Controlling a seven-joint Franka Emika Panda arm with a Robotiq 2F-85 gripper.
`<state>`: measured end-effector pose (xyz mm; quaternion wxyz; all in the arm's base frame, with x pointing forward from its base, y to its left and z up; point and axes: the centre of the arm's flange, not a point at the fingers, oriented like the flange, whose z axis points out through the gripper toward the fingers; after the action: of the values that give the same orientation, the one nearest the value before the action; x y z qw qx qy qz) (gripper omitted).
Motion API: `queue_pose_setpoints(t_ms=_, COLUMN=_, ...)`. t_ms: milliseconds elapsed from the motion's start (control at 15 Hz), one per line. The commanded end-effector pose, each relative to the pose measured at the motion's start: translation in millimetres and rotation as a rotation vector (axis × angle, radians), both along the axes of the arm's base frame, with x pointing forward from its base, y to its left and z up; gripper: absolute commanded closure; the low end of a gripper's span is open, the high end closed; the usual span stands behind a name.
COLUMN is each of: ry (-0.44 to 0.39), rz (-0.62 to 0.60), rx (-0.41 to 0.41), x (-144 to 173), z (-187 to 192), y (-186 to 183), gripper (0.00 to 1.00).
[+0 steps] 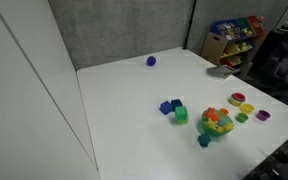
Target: Put the yellow bowl in the pink bowl
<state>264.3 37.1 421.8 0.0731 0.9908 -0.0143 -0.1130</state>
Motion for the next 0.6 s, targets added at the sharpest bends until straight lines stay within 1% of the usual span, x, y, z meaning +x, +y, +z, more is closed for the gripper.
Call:
queue_pose_setpoints(t_ms=0, ry=0.000, rz=0.000, rx=0.000, x=0, z=0, y=0, gripper=0.00)
queue_pose_setpoints(t_ms=133, ry=0.000, rz=0.000, rx=0.000, x=0, z=0, y=0, gripper=0.00)
queue_pose_setpoints(t_ms=267, ry=-0.012, rz=-0.008, rx=-0.001, x=7, z=5, y=1, gripper=0.00)
queue_pose_setpoints(t_ms=533, ry=-0.065, rz=-0.021, rx=0.009, x=26, z=16, y=-5, gripper=0.00)
